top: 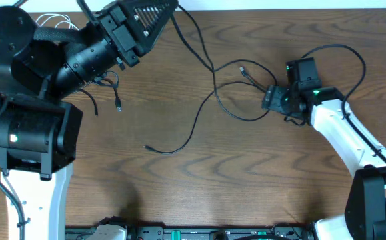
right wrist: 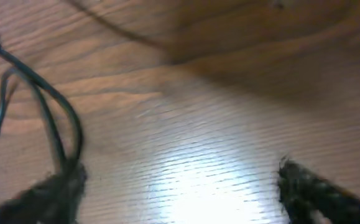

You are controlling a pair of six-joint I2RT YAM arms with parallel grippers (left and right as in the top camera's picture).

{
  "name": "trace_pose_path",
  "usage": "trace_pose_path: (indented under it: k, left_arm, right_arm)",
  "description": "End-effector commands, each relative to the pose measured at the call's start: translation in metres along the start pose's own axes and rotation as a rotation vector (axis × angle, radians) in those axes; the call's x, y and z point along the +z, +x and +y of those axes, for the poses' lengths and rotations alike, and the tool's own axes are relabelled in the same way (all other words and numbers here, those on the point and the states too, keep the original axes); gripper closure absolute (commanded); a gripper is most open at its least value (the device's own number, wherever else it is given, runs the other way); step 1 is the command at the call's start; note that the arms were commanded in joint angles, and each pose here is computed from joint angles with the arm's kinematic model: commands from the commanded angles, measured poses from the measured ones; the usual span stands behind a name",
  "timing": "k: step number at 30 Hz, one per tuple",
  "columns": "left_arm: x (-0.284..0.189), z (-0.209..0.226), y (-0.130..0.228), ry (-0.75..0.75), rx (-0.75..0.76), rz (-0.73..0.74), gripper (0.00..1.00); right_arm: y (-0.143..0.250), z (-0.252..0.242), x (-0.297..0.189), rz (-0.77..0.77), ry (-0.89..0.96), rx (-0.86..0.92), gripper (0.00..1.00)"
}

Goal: Untangle cables

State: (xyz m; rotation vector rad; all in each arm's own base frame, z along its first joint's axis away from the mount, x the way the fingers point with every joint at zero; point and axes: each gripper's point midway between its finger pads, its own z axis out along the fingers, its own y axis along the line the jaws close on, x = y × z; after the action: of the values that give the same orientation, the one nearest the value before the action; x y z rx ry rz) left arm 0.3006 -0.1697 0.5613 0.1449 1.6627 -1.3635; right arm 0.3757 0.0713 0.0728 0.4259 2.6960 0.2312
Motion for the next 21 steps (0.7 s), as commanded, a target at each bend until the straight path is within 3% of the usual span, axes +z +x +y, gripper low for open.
trace_pose_path:
  k: [1, 7, 13, 21]
  left_arm:
    - [-0.01, -0.009, -0.007, 0.002, 0.039, -0.023, 0.93]
    - [-0.014, 0.008, -0.004, -0.055, 0.023, -0.013, 0.93]
    - [-0.016, 0.044, 0.007, -0.206, -0.023, 0.004, 0.92]
    - [-0.014, 0.054, 0.014, -0.227, -0.062, 0.035, 0.93]
  right_arm:
    - [-0.006, -0.013, 0.0, -0.006, 0.031, 0.031, 0.01]
    - [0.001, -0.005, -0.002, 0.042, -0.044, 0.018, 0.01]
    - [0.008, 0.081, -0.045, 0.076, -0.558, -0.19, 0.01]
    - [0.004, 0.154, -0.173, -0.083, -1.154, -0.474, 0.01]
